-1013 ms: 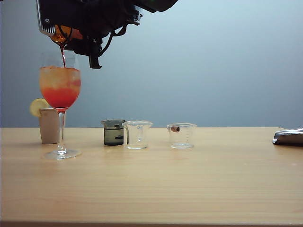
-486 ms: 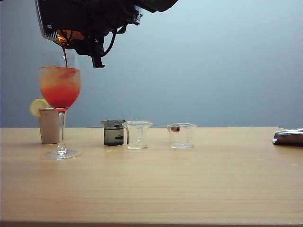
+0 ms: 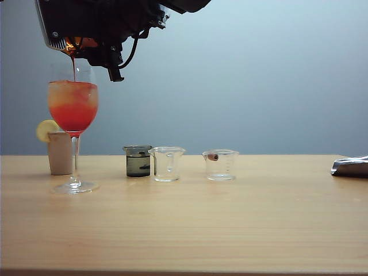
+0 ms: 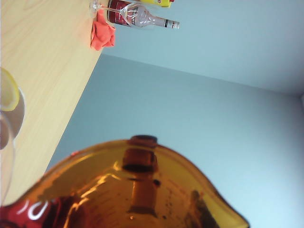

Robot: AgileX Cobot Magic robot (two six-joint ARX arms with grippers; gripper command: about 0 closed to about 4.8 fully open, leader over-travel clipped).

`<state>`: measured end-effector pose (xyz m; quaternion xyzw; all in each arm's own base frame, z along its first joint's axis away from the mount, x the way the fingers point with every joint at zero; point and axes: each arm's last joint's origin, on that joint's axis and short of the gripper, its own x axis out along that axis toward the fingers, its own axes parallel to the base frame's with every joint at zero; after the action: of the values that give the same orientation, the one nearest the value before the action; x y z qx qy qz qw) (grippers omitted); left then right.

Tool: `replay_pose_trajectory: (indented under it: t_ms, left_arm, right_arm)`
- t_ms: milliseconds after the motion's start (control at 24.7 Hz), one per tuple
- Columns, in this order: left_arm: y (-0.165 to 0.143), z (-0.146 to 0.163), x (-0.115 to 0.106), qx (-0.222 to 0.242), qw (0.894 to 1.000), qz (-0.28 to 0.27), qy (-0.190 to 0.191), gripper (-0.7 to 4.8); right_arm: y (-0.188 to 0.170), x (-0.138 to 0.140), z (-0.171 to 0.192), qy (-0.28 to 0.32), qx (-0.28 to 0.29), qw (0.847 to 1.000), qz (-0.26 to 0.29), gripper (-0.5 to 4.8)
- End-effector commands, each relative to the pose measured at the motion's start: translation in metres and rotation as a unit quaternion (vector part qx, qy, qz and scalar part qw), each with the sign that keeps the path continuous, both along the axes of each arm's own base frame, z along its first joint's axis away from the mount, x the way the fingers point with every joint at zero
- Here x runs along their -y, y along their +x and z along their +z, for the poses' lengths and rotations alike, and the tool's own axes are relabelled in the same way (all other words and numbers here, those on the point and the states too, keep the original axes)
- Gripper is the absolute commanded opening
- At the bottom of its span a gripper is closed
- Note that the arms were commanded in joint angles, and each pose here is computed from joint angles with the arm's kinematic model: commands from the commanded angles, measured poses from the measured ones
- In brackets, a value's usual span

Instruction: Pick up the fourth measuring cup from the left, pour the grenadine inside into the goblet, and finally put the measuring cup back in its original place.

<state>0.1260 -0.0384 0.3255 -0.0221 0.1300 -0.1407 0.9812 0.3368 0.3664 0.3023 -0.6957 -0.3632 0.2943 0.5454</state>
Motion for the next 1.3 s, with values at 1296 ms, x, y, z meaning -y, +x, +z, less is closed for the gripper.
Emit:
replay_pose_trajectory:
  t_ms: [1296]
  left_arm:
    - [-0.0007,0.0026,-0.0001,0.006,1.000,-0.002,-0.004,-0.06]
  right_arm:
    - [-0.0003,0.0013,0.0070,0.029,-0.009,1.000,-0.002,-0.05]
